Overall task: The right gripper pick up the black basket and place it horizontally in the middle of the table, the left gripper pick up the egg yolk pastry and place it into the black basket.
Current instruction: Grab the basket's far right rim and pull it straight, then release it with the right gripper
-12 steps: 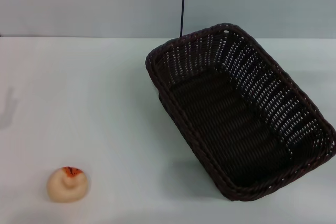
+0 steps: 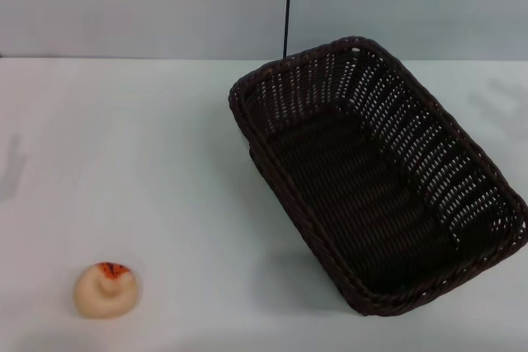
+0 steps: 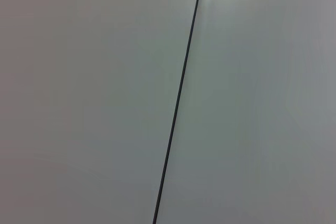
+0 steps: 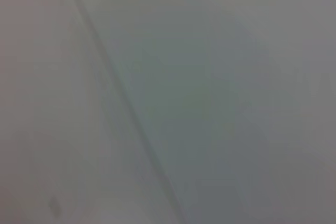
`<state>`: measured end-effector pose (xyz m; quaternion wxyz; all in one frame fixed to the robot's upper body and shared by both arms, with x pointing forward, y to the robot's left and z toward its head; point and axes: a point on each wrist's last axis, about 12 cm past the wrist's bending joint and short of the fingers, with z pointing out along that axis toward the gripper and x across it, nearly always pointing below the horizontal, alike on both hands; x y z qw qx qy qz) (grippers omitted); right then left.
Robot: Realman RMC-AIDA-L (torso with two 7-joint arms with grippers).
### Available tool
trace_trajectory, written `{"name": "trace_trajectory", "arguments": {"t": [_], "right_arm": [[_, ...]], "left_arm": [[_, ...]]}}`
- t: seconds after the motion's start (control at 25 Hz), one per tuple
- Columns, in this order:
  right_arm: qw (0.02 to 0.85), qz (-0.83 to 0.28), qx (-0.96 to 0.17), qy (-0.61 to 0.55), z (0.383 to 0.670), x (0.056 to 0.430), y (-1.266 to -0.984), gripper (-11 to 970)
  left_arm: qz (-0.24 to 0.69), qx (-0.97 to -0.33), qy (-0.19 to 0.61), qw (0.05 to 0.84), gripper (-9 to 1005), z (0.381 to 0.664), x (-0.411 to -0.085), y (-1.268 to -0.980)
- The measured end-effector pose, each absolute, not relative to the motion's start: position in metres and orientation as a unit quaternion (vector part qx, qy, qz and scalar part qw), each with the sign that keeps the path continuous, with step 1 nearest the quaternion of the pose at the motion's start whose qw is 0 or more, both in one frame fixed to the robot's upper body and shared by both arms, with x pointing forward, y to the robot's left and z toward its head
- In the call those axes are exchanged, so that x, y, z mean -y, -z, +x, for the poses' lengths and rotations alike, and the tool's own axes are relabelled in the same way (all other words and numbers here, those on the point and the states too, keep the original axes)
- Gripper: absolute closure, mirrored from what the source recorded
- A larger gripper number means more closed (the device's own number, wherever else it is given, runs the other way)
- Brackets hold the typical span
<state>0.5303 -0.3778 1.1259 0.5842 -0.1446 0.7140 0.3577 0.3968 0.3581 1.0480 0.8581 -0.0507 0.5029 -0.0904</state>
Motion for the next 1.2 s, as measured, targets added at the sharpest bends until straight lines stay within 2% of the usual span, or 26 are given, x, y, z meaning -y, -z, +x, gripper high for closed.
{"name": "trace_trajectory", "arguments": {"t": [0.04,0.08,0.12,0.16,0.24,0.28,0.32,0.36,0.44,0.52,0.72,0.92,1.2], "right_arm": [[0.539,-0.171,-0.738,-0.369,0.532,0.38,-1.147,392],[0.539,-0.171,-0.738,-0.369,0.532,0.38,-1.147,392],[0.493,-0.192,-0.764,-0.369,0.532,0.38,-1.169,392],[0.493,-0.192,-0.764,-0.369,0.532,0.38,-1.169,392],[0.407,-0.211,-0.815,-0.353,0.538,0.377,-1.202,392],[0.407,-0.211,-0.815,-0.353,0.538,0.377,-1.202,392],[0.351,-0.215,-0.844,-0.343,0.544,0.374,-1.216,392],[0.351,-0.215,-0.844,-0.343,0.544,0.374,-1.216,393],[0.283,-0.226,-0.872,-0.329,0.554,0.365,-1.232,393],[0.254,-0.242,-0.882,-0.315,0.562,0.356,-1.24,393],[0.214,-0.27,-0.892,-0.291,0.575,0.341,-1.24,393],[0.179,-0.285,-0.898,-0.282,0.593,0.321,-1.218,394],[0.154,-0.294,-0.904,-0.271,0.603,0.307,-1.201,394]], "left_arm": [[-0.053,-0.505,0.091,0.857,245,0.397,-0.358,-1.047],[-0.053,-0.505,0.091,0.857,245,0.397,-0.358,-1.047],[-0.054,-0.506,0.091,0.856,245,0.397,-0.358,-1.047],[-0.055,-0.508,0.091,0.855,245,0.397,-0.358,-1.047],[-0.057,-0.51,0.091,0.853,246,0.398,-0.357,-1.046],[-0.057,-0.51,0.091,0.853,246,0.398,-0.357,-1.046],[-0.058,-0.511,0.092,0.853,246,0.399,-0.357,-1.045],[-0.058,-0.512,0.092,0.852,246,0.4,-0.357,-1.045],[-0.059,-0.512,0.094,0.852,246,0.401,-0.356,-1.045],[-0.059,-0.512,0.094,0.852,246,0.402,-0.356,-1.045],[-0.059,-0.516,0.097,0.849,246,0.402,-0.355,-1.044],[-0.061,-0.52,0.096,0.847,246,0.399,-0.355,-1.043],[-0.066,-0.521,0.101,0.845,246,0.397,-0.356,-1.042]]}}
